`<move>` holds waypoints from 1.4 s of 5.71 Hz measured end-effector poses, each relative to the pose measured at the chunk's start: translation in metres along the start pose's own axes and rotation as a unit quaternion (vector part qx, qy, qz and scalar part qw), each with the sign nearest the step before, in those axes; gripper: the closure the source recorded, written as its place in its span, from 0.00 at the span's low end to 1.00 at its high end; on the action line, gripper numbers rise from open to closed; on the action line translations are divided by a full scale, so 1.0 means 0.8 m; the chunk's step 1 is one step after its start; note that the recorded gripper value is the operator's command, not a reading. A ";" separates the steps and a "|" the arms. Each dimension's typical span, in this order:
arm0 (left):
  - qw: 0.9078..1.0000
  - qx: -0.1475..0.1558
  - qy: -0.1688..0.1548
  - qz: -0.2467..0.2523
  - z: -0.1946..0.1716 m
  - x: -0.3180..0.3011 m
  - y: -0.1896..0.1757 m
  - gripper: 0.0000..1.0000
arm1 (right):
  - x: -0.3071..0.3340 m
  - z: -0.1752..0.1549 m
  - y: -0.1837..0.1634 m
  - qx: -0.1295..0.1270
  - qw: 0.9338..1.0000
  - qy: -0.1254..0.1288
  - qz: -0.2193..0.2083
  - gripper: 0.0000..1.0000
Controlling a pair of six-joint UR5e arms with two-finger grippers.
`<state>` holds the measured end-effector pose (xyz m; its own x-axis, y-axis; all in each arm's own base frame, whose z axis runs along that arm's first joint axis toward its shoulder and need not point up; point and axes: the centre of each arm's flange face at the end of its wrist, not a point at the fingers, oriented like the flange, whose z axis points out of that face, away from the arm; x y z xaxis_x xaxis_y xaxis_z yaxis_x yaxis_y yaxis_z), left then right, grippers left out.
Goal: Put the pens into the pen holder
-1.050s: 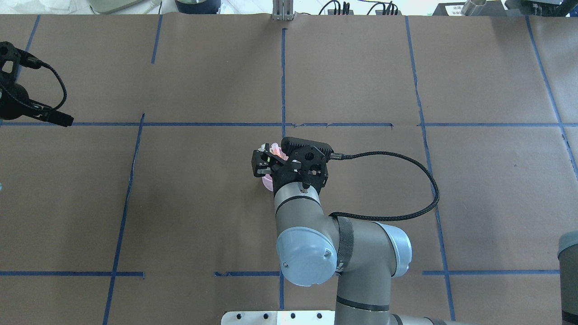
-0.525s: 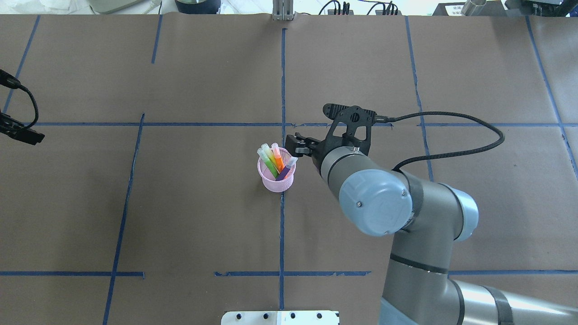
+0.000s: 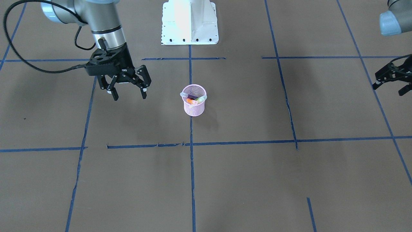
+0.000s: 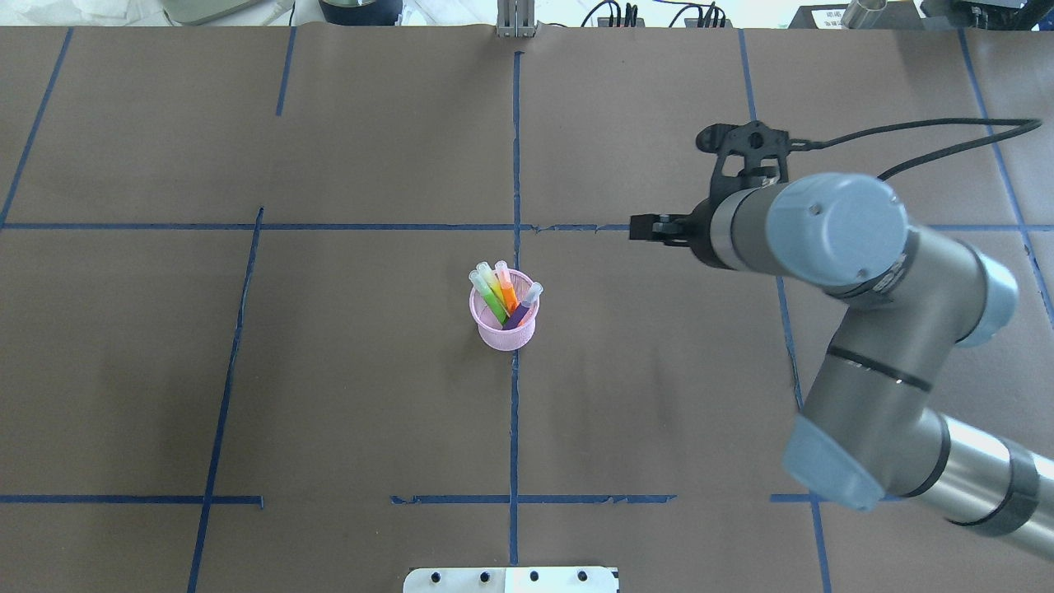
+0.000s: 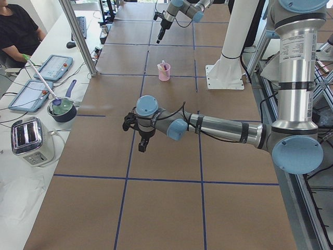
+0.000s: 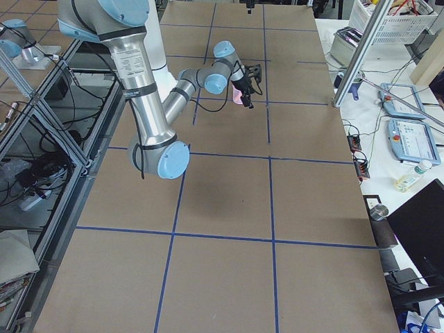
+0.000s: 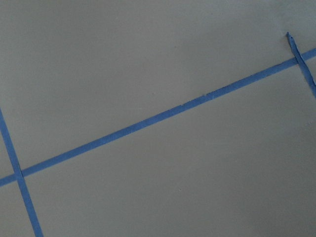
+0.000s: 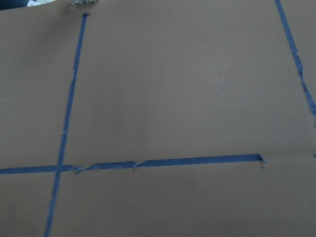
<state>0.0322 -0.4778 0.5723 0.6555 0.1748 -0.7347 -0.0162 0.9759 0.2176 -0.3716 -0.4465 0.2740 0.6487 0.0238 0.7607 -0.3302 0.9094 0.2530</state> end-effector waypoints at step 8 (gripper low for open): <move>0.996 -0.064 -0.022 -0.066 -0.046 -0.068 0.002 0.00 | 0.595 -0.009 -0.214 -0.173 0.980 0.005 -0.095 0.00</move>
<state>-0.0311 -0.4809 0.5894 0.6912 0.0403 -0.7215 -0.0216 0.9992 0.0351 -0.0017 -0.5879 0.5885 0.6832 -0.1575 0.7130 0.0486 0.9841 0.1708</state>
